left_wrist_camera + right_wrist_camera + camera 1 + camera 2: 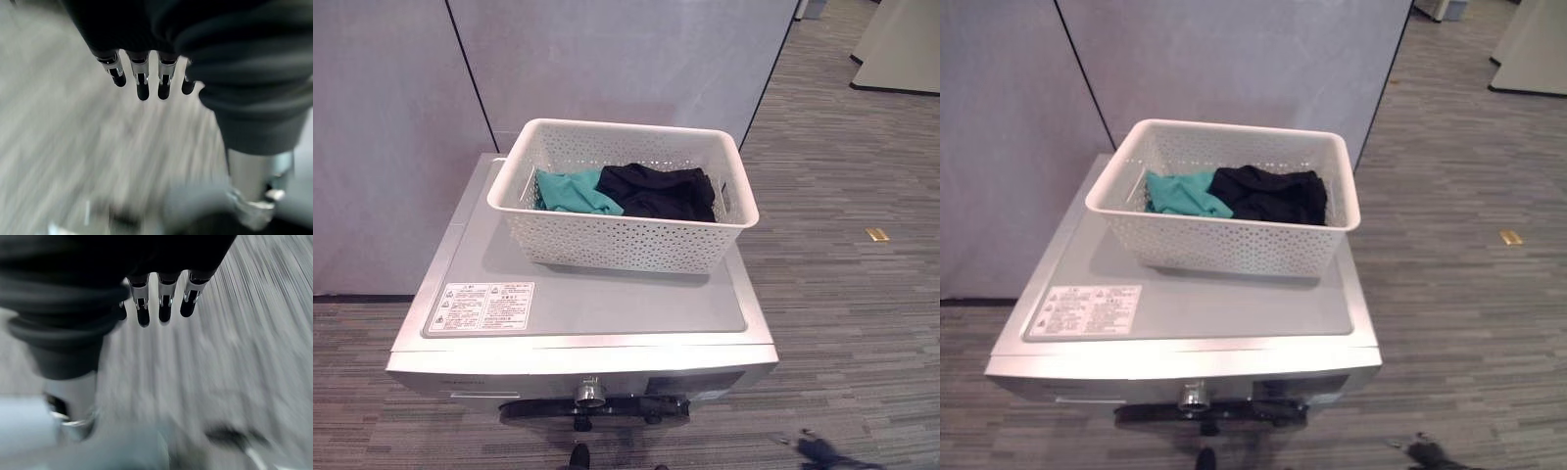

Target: Grab the laundry basket,head to the washer,open it,put in the laundry and shut it.

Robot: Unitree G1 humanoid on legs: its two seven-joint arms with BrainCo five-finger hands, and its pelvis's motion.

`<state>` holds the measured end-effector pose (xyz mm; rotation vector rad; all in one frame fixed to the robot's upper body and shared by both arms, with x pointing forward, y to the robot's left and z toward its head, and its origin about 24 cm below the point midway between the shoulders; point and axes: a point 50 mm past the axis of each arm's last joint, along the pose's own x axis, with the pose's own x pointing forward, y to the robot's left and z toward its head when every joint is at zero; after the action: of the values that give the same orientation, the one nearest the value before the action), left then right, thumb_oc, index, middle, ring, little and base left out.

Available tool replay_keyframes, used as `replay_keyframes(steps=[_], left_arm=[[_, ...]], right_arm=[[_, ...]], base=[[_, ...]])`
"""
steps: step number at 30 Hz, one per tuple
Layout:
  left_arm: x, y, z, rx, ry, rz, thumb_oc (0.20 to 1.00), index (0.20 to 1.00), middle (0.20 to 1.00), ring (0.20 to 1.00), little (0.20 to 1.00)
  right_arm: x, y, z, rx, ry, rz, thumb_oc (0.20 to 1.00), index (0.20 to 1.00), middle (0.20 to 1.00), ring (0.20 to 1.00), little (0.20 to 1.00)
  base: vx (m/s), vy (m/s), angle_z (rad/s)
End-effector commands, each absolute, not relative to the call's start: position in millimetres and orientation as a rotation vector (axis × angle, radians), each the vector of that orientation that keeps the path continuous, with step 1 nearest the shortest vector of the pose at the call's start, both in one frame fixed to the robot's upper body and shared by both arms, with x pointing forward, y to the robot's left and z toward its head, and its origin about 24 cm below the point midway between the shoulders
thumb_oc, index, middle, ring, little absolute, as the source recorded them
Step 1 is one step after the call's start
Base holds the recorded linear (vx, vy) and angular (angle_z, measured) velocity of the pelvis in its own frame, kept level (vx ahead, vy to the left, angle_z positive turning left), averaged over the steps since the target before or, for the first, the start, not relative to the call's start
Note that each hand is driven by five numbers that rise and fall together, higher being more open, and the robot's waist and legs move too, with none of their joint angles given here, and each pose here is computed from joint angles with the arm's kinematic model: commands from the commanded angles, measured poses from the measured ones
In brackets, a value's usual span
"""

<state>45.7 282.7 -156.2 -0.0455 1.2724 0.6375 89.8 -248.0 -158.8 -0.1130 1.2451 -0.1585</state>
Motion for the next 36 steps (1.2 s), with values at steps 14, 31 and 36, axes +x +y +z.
replay_keyframes(steps=[14, 31, 36], left_arm=[[113.5, 216.3, -161.1, 0.375, 1.186, 0.074, 1.000, 1.000, 1.000, 1.000, 1.000], [143.6, 208.1, -152.5, 0.566, 1.067, -0.105, 1.000, 1.000, 1.000, 1.000, 1.000], [141.7, 221.6, -149.5, 0.620, 1.051, -0.149, 1.000, 1.000, 1.000, 1.000, 1.000]], right_arm=[[113.0, -181.9, -166.2, -0.433, 1.229, 0.343, 1.000, 1.000, 1.000, 1.000, 1.000], [173.4, -232.5, -131.2, -0.514, 0.991, 0.147, 1.000, 1.000, 1.000, 1.000, 1.000], [246.1, -244.3, -70.2, -0.804, 0.650, 0.196, 1.000, 1.000, 1.000, 1.000, 1.000]], base=[[-0.06, -0.091, 0.12], [-0.22, 0.145, 0.41], [-0.31, 0.192, -0.39]])
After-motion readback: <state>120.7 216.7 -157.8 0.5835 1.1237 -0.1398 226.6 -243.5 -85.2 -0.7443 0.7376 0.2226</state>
